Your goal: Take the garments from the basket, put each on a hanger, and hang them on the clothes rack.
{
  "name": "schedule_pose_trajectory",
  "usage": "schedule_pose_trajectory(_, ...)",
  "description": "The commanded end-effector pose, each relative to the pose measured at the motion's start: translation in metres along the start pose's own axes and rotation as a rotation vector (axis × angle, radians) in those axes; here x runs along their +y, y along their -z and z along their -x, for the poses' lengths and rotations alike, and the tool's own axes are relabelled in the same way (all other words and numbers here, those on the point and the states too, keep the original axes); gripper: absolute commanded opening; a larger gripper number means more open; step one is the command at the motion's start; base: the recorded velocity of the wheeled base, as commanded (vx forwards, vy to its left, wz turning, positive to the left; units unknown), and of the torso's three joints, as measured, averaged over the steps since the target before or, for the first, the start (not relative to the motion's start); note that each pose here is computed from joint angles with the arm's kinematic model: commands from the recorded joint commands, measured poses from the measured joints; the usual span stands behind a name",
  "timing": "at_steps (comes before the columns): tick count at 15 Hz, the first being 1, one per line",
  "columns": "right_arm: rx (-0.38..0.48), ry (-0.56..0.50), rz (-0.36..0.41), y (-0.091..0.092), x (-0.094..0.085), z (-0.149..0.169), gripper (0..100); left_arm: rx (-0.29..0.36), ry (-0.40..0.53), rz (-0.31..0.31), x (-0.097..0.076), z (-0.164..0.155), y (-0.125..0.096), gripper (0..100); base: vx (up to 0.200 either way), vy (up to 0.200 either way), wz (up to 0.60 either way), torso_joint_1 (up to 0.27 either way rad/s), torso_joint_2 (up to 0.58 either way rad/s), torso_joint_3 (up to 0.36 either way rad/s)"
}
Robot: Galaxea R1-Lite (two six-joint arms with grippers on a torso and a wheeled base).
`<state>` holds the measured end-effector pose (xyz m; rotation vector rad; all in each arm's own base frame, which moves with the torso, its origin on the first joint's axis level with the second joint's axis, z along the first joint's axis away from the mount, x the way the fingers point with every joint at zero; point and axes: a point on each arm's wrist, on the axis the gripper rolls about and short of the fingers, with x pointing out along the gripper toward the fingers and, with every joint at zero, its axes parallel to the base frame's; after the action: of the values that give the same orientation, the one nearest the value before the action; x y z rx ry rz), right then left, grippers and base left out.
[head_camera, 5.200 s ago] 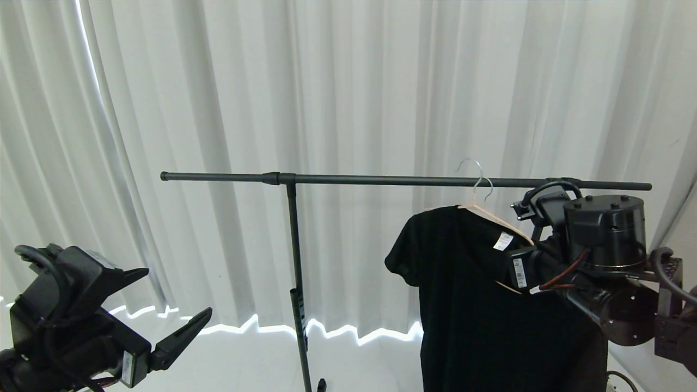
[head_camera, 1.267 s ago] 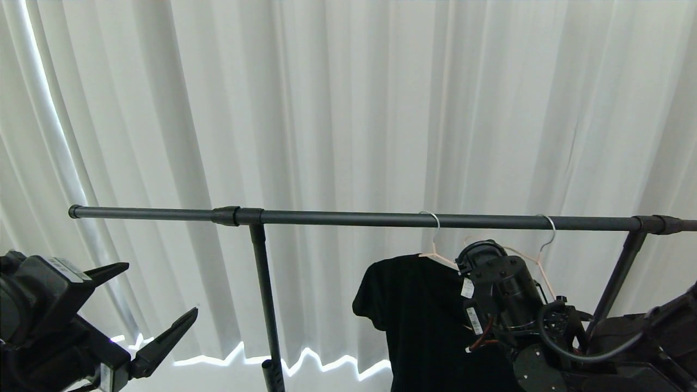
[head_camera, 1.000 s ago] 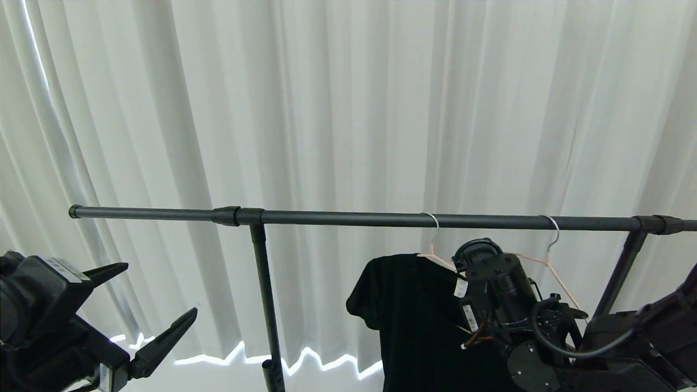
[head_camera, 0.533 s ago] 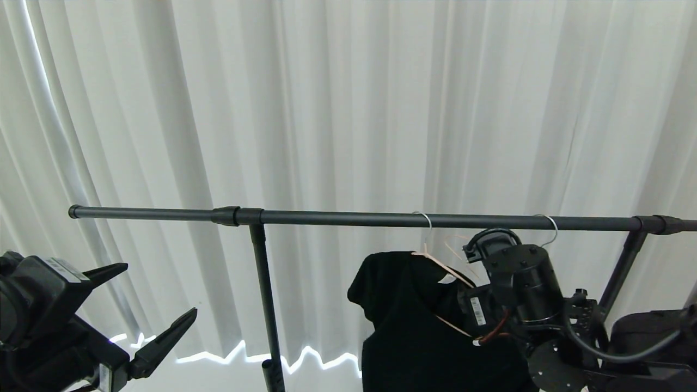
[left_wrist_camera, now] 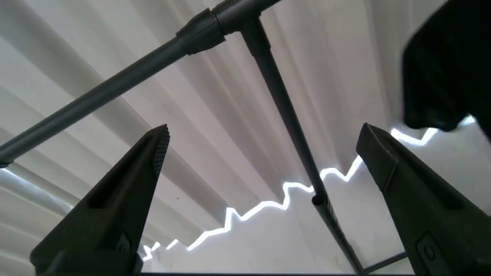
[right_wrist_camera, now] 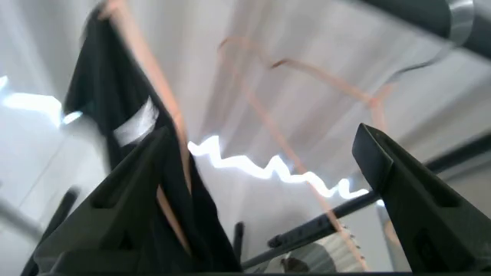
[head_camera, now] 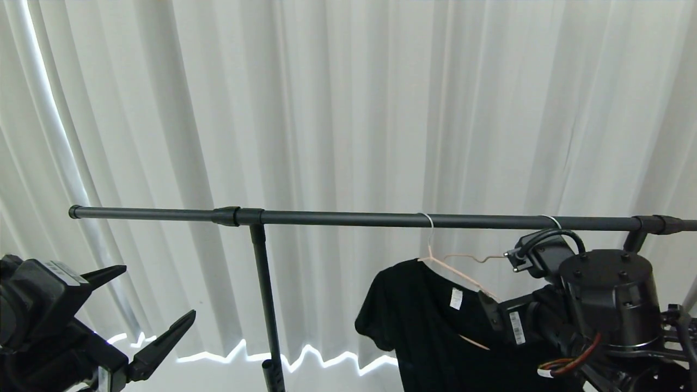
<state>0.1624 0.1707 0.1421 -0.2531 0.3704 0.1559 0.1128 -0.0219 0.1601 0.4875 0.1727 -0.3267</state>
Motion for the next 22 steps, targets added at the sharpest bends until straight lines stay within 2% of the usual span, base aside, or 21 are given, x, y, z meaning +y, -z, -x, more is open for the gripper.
schedule_pose_trajectory(1,0.026,-0.033,0.025,0.009,0.001,0.001,100,-0.006,-0.003,-0.001,0.000,0.001,-0.001,100,0.000,0.000,0.00,0.000,0.00,0.000)
schedule_pose_trajectory(3,0.027,-0.034,0.020,0.009,0.002,-0.001,100,-0.013,-0.008,-0.003,0.000,0.003,-0.001,100,0.000,0.000,0.00,0.000,0.00,0.000)
schedule_pose_trajectory(5,0.011,-0.013,-0.004,0.006,-0.008,0.004,100,-0.008,-0.016,0.001,0.000,0.004,0.000,100,0.000,0.000,0.00,0.000,0.00,0.000)
schedule_pose_trajectory(7,-0.005,0.045,-0.049,0.000,-0.035,0.015,100,0.027,-0.066,0.015,0.004,0.006,0.006,100,0.000,0.000,0.00,0.000,0.00,0.000)
schedule_pose_trajectory(10,0.038,0.151,-0.071,0.003,-0.081,0.038,100,0.078,-0.135,0.040,0.011,0.006,0.014,100,0.000,0.000,0.00,0.000,0.00,0.000)
schedule_pose_trajectory(12,0.088,0.218,-0.004,0.016,-0.108,0.058,100,0.108,-0.165,0.053,0.012,0.009,0.020,100,0.000,0.000,0.00,0.000,0.00,0.000)
schedule_pose_trajectory(14,0.073,0.216,0.076,0.027,-0.115,0.074,100,0.109,-0.174,0.055,0.012,0.010,0.021,100,-0.200,0.000,0.00,0.000,0.00,0.005)
schedule_pose_trajectory(16,0.032,0.228,0.206,0.037,-0.122,0.093,100,0.114,-0.201,0.061,0.013,0.013,0.022,100,-0.200,0.000,0.00,0.000,0.00,0.002)
schedule_pose_trajectory(18,0.025,0.257,0.273,0.047,-0.127,0.103,100,0.124,-0.222,0.070,0.016,0.014,0.023,100,-0.200,0.000,0.00,0.014,0.00,0.005)
schedule_pose_trajectory(22,0.047,0.339,0.265,0.054,-0.135,0.108,100,0.146,-0.262,0.106,0.019,0.015,0.027,100,-0.200,0.000,0.00,0.000,0.00,0.001)
